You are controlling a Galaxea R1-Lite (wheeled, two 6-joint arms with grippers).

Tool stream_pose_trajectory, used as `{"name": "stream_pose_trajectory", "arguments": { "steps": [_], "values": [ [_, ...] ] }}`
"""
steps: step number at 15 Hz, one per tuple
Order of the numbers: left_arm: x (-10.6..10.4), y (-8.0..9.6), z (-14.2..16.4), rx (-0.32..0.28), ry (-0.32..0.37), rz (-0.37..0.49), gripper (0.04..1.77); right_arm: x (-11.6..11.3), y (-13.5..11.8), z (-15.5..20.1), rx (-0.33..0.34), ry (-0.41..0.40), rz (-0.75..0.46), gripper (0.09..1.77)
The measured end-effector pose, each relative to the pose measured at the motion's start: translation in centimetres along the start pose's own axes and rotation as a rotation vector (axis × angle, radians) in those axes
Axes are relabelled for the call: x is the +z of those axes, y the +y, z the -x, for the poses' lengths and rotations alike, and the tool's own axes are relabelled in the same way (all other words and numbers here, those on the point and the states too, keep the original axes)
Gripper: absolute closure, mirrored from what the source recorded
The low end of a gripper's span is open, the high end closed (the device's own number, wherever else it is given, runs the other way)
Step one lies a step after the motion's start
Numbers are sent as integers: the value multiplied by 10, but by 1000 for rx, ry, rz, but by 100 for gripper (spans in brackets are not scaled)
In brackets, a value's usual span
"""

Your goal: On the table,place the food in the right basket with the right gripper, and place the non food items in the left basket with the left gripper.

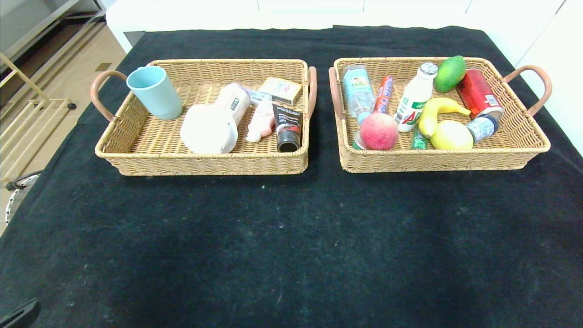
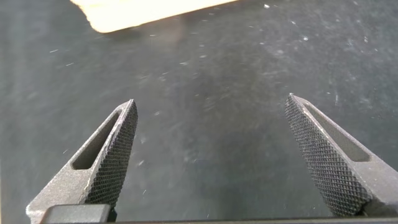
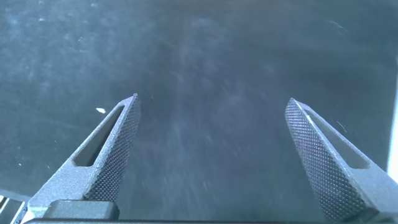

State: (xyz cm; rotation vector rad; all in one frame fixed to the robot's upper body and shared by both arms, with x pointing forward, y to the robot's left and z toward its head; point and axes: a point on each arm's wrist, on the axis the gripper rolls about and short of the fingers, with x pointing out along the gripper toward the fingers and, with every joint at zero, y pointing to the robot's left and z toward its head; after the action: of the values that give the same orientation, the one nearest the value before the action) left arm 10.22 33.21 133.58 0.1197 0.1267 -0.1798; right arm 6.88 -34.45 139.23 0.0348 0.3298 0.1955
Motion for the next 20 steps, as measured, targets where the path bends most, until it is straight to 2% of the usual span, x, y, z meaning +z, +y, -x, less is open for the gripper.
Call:
{"name": "stream_pose_trajectory", "arguments": {
  "steps": [3,5,9,13,16,20],
  "values": [
    [2,-2,22,23,-2,12,9,-13,3,30,-101,-38,-26,16],
    [4,-5,37,27,-19,13,9,-27,8,43,-130,-51,-29,16],
    [-5,-13,59,40,-70,6,9,-66,18,53,-96,-49,-45,16],
    [-31,-20,69,12,-70,15,9,-105,22,49,-65,-48,-54,16],
    [-48,-22,70,-4,-78,10,9,-124,23,50,-10,-112,-38,16],
    [-80,-25,67,-23,-73,8,9,-141,21,42,4,-204,-16,16]
  ]
}}
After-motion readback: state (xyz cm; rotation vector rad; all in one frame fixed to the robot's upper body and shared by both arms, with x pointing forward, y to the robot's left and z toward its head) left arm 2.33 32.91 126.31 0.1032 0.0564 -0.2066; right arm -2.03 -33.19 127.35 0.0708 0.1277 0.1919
